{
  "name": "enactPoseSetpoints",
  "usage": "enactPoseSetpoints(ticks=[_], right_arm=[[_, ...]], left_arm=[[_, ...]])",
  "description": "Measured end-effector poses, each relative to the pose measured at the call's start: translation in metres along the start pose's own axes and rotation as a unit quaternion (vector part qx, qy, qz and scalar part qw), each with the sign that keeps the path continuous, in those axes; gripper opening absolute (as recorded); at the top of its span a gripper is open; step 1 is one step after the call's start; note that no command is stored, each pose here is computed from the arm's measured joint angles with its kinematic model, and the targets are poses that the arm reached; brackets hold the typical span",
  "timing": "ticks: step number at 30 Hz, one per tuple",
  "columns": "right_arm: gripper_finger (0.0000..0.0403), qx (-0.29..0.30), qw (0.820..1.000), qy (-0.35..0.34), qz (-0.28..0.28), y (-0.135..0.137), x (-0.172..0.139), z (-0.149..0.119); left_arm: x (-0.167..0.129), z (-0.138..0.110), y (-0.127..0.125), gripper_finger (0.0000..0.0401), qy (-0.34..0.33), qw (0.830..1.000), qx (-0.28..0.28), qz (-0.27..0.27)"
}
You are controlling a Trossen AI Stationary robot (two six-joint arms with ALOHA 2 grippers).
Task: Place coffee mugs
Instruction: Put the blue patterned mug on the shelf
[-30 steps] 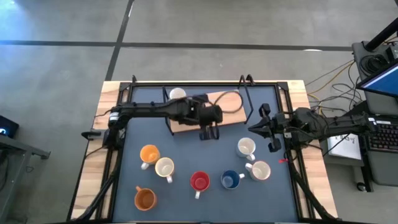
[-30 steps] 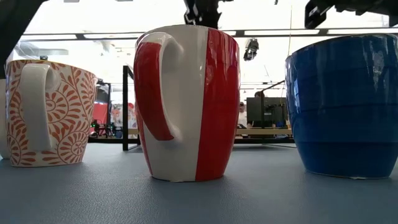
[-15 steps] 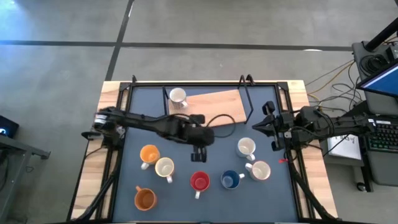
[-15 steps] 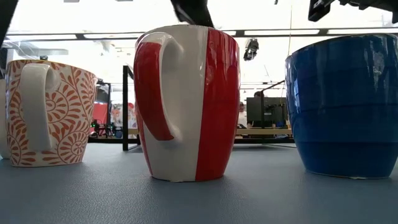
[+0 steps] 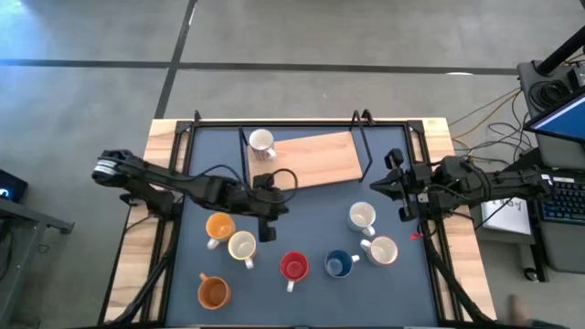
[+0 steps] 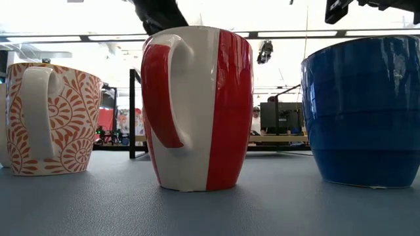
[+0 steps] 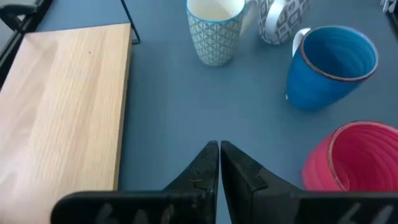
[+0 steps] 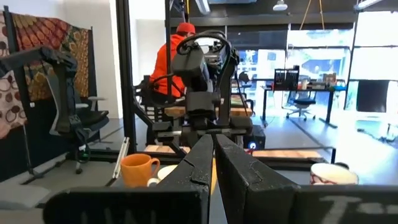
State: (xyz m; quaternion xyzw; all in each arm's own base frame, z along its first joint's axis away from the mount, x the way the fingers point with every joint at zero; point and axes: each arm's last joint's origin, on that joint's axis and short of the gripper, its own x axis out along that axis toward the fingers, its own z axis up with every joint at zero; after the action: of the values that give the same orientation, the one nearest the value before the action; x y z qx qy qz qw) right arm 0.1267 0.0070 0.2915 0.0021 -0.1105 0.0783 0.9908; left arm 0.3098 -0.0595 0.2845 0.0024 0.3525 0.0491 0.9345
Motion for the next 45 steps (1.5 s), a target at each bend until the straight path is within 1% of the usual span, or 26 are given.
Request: enactPoseSetpoints(ticks=[3,6,9,12,15,17,19,21,23,30,35,37,39,42,45], right_arm=[[0.0009,0.011,1.0,0.008,0.0,0.0,0.002,-0.002],[0.0009,0.028,1.0,0.007,-0.001,0.0,0.002,-0.002],[0.0009,0.03,1.0,0.007,0.0,0.0,0.002,-0.002],[0.0009,0.029,1.0,0.007,-0.001,0.0,0.002,-0.002],[0.0009,0.022,1.0,0.007,-0.001,0.0,0.002,-0.002],[0.0009,0.024,1.0,0.007,-0.002,0.0,0.002,-0.002],[0.0009,0.049,0.999,0.007,-0.018,-0.001,0.002,-0.002],[0.0009,0.077,0.995,0.019,-0.054,-0.004,0.007,-0.007],[0.0009,0.089,0.993,0.032,-0.077,-0.006,0.012,-0.012],[0.0009,0.081,0.992,0.048,-0.079,-0.009,0.035,-0.017],[0.0009,0.079,0.99,0.079,-0.082,-0.012,0.054,-0.017],[0.0009,0.082,0.987,0.107,-0.084,-0.013,0.061,-0.018],[0.0009,0.094,0.981,0.146,-0.089,-0.013,0.067,-0.018],[0.0009,0.112,0.966,0.209,-0.101,-0.014,0.074,-0.015],[0.0009,0.123,0.94,0.296,-0.114,-0.015,0.077,-0.013]], left_arm=[[-0.003,-0.006,0.002,0.0,-0.005,1.0,0.006,0.002],[-0.005,-0.005,0.004,0.0,-0.014,0.999,0.03,0.026],[-0.006,-0.002,0.005,0.0,-0.017,0.996,0.072,0.046],[-0.008,0.004,0.006,0.0,-0.033,0.99,0.124,0.065],[-0.009,0.007,0.005,0.0,-0.039,0.983,0.169,0.067],[-0.01,0.007,0.005,0.0,-0.039,0.98,0.184,0.067],[-0.011,0.007,0.006,0.0,-0.04,0.979,0.186,0.068],[-0.01,0.005,0.006,0.0,-0.037,0.979,0.188,0.068],[-0.008,0.002,0.006,0.0,-0.03,0.979,0.191,0.067],[-0.009,-0.005,0.009,0.0,-0.022,0.975,0.212,0.069],[-0.023,-0.011,0.014,0.0,-0.04,0.979,0.188,0.069],[-0.029,-0.012,0.015,0.0,-0.048,0.981,0.177,0.069],[-0.034,-0.013,0.017,0.0,-0.056,0.982,0.164,0.069],[-0.038,-0.017,0.018,0.0,-0.06,0.984,0.15,0.068],[-0.036,-0.021,0.019,0.0,-0.056,0.985,0.149,0.068]])
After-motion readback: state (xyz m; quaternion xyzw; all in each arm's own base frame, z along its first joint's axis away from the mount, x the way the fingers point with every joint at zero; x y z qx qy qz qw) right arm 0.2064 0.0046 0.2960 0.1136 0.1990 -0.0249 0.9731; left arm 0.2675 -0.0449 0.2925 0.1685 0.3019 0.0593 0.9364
